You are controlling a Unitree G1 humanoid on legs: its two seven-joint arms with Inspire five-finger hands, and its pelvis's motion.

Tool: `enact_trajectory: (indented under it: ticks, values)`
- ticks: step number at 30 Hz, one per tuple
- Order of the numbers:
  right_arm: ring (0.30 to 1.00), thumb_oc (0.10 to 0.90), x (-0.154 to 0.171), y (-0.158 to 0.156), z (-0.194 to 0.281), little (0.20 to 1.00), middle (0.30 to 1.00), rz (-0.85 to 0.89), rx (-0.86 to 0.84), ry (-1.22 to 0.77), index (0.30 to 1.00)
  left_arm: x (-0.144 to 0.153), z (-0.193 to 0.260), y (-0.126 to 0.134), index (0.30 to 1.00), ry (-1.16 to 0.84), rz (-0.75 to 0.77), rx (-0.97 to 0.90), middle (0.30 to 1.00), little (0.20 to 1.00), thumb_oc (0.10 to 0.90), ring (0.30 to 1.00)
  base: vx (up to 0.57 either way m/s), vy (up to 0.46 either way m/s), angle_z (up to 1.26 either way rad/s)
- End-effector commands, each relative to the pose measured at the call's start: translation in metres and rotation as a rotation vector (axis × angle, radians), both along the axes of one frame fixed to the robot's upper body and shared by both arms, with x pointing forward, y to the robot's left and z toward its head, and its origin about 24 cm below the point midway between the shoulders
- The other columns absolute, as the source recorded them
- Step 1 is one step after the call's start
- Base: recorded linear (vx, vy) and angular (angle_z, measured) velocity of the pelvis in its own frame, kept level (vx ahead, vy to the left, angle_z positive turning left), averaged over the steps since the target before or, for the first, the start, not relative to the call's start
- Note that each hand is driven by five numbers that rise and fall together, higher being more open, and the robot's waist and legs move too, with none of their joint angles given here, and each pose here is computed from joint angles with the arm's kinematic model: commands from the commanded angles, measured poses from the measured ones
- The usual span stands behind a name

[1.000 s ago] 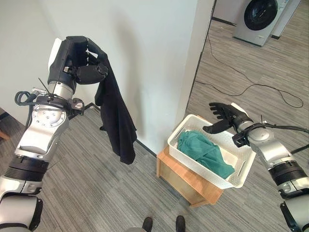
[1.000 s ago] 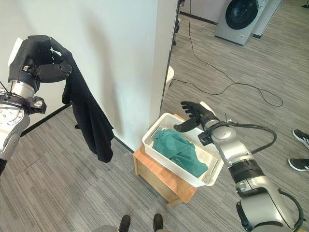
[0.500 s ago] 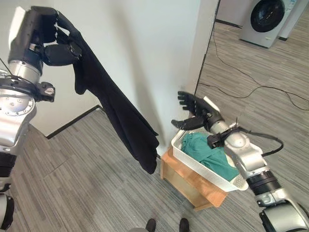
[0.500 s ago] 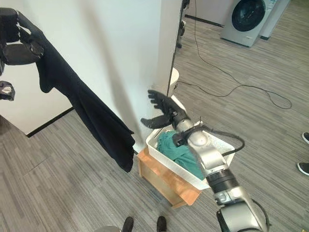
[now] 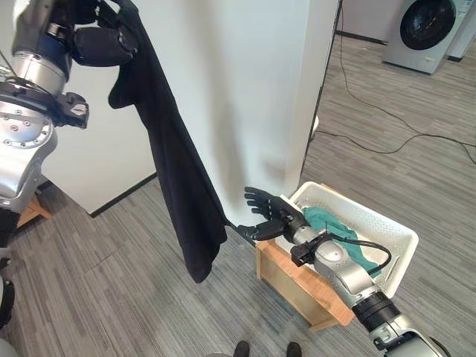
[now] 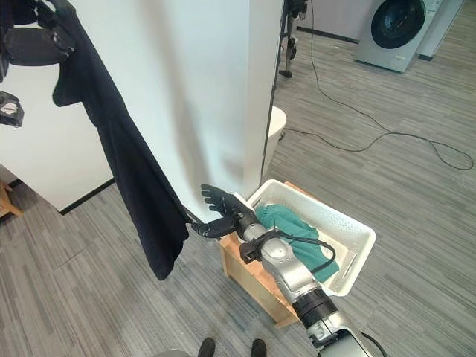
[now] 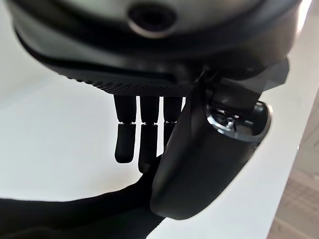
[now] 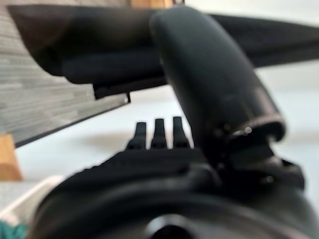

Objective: Pick up bed clothes into laundry basket.

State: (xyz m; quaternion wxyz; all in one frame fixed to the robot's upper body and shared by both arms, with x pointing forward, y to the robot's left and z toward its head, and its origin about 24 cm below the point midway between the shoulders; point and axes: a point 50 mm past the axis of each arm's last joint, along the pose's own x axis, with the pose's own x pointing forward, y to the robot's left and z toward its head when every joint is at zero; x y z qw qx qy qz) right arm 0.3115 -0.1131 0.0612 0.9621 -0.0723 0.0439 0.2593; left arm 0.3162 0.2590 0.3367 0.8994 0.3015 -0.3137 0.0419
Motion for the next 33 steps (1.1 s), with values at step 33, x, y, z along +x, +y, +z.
enact_trajectory:
  ticks: [33]
  values:
    - [0.9, 0.8, 0.02, 0.084, 0.099, 0.9, 0.9, 0.1, 0.28, -0.358, 0.9, -0.032, 0.101, -0.066, 0.3, -0.468, -0.163, 0.031, 0.3, 0.3, 0.4, 0.3, 0.01, 0.012, 0.09]
